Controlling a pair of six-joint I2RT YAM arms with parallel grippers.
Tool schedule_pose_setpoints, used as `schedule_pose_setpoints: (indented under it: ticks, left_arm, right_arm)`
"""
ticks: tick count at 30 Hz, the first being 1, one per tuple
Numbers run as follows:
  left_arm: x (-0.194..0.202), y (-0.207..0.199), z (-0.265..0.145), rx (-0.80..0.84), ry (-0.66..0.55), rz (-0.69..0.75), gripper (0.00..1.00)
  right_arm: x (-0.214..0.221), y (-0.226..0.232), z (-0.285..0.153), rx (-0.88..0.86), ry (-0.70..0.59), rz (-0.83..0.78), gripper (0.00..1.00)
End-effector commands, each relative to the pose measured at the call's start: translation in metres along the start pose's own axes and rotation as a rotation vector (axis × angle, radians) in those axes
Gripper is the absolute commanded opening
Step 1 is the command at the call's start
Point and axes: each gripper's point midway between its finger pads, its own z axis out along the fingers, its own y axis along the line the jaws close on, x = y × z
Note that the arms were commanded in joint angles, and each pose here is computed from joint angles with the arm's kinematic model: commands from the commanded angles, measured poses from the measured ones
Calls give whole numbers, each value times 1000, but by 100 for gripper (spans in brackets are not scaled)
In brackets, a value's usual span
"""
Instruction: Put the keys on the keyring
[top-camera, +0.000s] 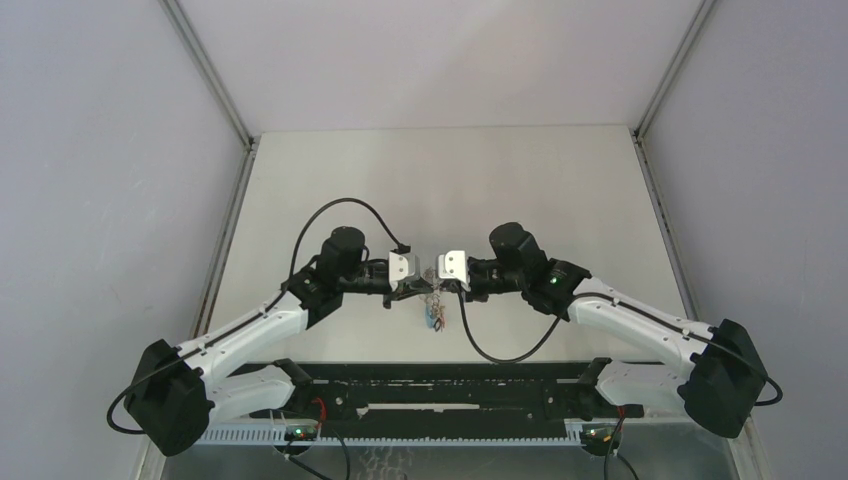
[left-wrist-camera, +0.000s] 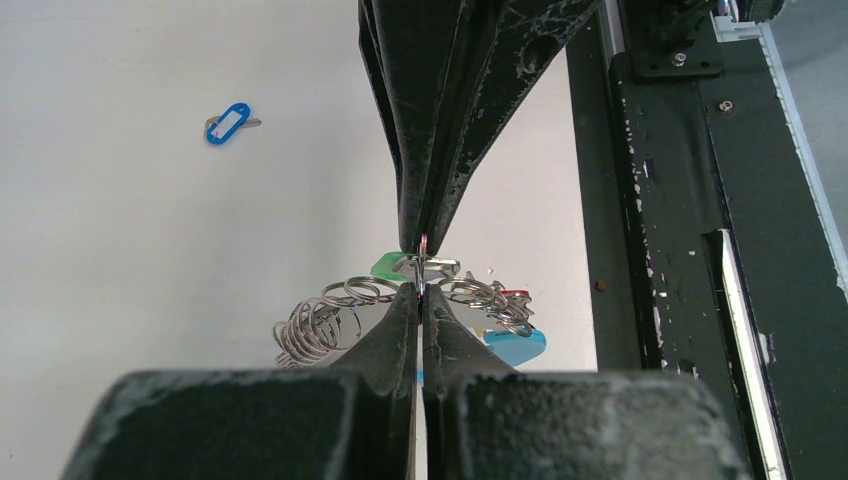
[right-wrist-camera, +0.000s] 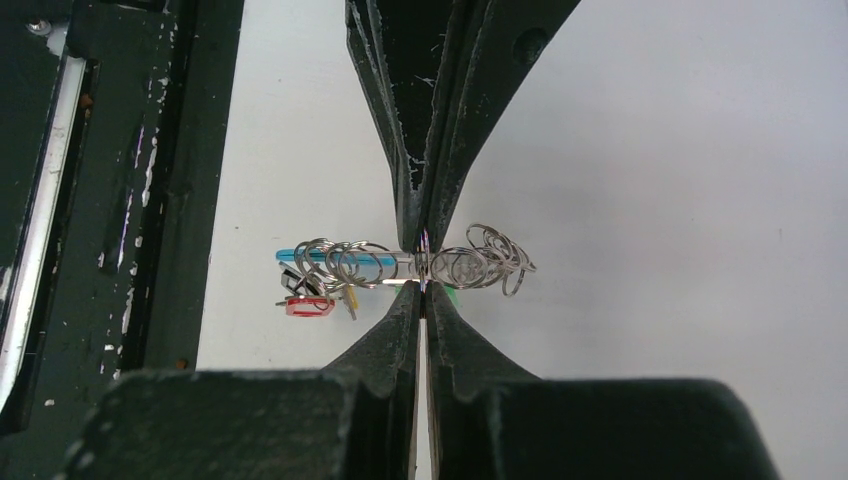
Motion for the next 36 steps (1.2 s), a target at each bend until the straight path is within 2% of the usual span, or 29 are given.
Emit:
schedule_pose_setpoints:
  ticks: [1, 24, 36]
  left_arm:
    - [-16, -3, 3, 25, -78, 55, 0]
    - [-14, 6, 5, -22, -40, 3, 0]
    - [-13, 13, 7, -49, -21, -51, 0]
  right_arm:
    - [-40, -15, 0, 30, -111, -41, 0]
    - [-42, -21, 8, 28, -68, -20, 0]
    - [-41, -19, 11, 41, -37, -64, 0]
